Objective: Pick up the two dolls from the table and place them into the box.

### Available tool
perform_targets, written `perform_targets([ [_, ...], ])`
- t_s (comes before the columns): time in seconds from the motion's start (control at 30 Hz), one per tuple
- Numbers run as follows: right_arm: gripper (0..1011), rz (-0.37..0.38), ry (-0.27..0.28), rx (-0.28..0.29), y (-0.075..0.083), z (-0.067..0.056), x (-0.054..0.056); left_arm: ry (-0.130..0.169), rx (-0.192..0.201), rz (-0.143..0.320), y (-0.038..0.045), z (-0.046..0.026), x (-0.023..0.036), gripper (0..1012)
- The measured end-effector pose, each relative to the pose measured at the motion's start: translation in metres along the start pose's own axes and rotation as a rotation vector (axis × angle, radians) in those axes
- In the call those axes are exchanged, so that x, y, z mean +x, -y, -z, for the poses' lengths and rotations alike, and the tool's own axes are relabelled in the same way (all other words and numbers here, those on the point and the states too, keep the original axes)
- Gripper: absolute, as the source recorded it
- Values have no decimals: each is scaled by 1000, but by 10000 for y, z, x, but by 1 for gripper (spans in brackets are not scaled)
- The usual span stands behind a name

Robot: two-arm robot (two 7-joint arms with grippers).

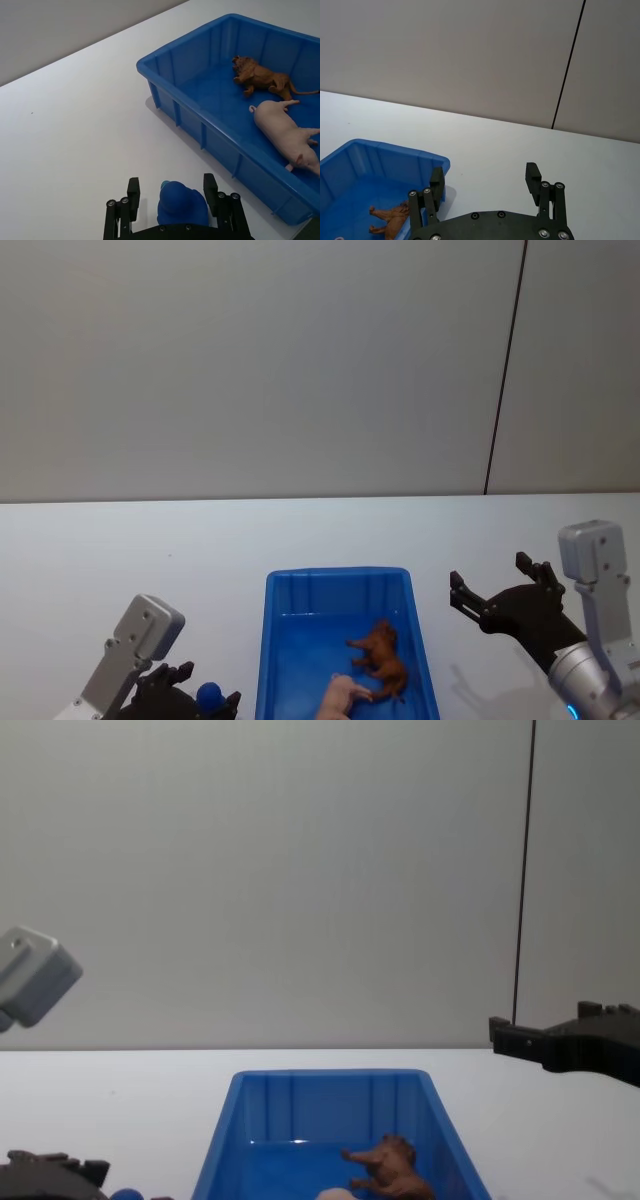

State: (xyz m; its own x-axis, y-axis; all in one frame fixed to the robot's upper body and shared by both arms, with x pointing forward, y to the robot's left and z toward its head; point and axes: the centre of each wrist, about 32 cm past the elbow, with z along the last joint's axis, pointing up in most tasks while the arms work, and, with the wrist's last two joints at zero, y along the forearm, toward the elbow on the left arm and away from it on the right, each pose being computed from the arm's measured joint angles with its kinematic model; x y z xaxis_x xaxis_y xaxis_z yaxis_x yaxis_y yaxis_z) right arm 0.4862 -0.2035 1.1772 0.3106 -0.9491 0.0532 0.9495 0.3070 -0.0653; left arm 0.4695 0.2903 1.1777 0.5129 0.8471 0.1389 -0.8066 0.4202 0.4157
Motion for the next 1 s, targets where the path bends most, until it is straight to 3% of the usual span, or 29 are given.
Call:
perform_targets([
  [0.57,1001,0,0,0,0,0,0,-10,9,12,57,41,28,301],
  [0.8,1001,0,0,0,0,0,0,-2,-7,15,50,2,13,246],
  [1.0,1001,0,0,0,0,0,0,26,-39,15,21,-104,-5,210],
])
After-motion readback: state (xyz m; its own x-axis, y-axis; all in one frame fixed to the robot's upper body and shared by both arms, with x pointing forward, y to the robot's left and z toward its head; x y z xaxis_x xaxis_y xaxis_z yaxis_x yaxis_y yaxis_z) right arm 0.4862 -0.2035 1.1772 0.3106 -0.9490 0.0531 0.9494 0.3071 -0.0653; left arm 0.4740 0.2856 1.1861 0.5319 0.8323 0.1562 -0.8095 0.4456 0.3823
